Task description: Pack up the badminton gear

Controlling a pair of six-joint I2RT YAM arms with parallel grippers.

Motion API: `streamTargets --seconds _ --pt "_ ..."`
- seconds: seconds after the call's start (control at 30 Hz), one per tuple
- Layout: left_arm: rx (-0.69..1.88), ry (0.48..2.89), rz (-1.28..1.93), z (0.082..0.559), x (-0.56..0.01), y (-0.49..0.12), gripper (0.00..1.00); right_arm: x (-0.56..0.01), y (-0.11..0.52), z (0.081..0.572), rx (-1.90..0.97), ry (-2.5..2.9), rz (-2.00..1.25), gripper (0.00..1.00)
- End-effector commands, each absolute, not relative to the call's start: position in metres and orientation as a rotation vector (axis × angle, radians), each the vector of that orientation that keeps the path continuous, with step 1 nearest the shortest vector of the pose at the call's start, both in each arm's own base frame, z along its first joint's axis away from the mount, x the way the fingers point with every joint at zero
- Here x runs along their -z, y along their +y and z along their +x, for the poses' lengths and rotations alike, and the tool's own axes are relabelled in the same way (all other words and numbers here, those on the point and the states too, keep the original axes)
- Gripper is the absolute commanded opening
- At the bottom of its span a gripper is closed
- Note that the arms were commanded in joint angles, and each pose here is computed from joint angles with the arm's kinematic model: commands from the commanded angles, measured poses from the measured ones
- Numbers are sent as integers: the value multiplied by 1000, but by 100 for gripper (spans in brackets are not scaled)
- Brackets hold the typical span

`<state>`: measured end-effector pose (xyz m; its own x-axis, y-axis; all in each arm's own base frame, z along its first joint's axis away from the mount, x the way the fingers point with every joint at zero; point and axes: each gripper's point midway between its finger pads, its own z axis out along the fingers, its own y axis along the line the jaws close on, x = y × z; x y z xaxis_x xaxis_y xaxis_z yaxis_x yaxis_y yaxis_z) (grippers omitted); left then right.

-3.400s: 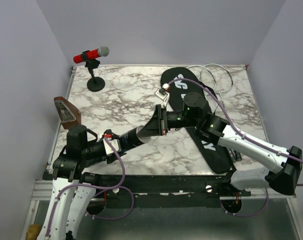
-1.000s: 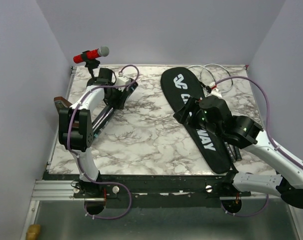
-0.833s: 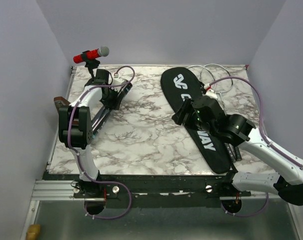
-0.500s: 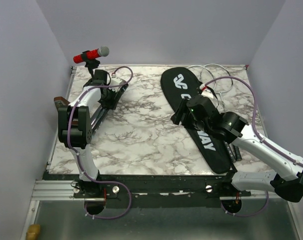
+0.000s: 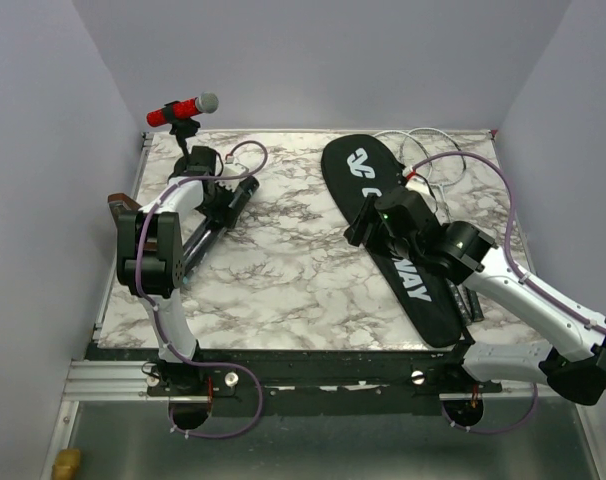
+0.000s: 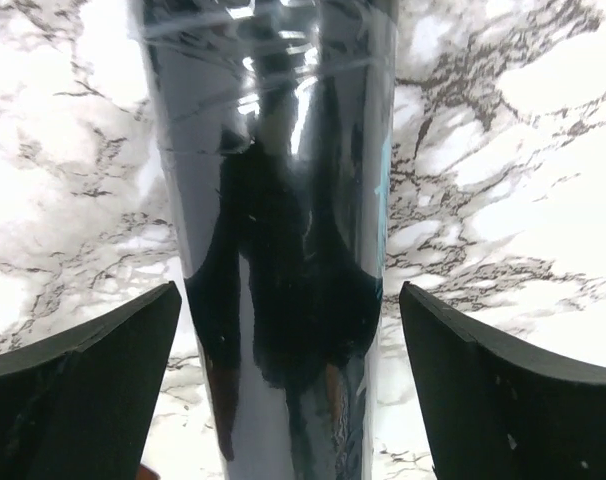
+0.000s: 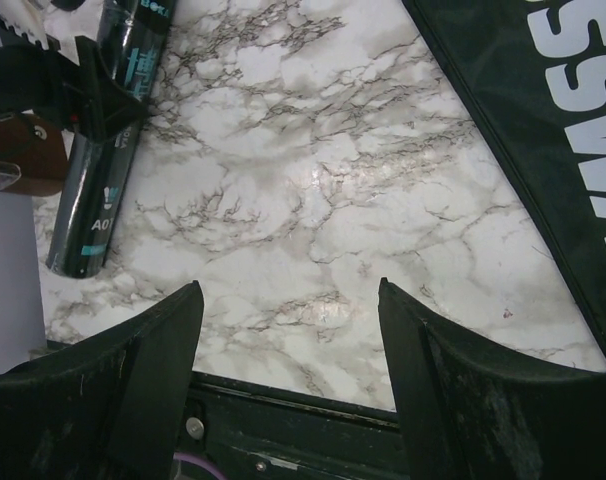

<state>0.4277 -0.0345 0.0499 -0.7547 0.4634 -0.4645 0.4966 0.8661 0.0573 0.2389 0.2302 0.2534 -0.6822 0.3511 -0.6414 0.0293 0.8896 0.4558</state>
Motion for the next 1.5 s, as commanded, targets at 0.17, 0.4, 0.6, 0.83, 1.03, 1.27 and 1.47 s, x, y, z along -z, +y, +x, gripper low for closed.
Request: streamTargets --seconds 0.17,0.4,0.6,0.83,1.03,1.27,1.47 --pt "97 2543 724 415 -58 -37 99 -249 222 250 -488 2285 309 80" --pt "152 2440 736 403 -106 -51 99 -215 191 296 -407 2351 388 80" --pt "244 2374 732 378 -163 -67 99 -172 126 360 -184 2372 552 80" --pt "396 2231 848 317 -227 -103 99 -106 70 417 -21 2408 721 80" --pt "518 2207 953 272 -230 -127 99 -81 61 458 101 2424 686 78" --pt "527 2241 1005 246 -205 -131 99 -69 40 473 259 2412 643 77" --pt "520 2239 1050 236 -193 -133 99 -50 36 463 281 2443 624 74"
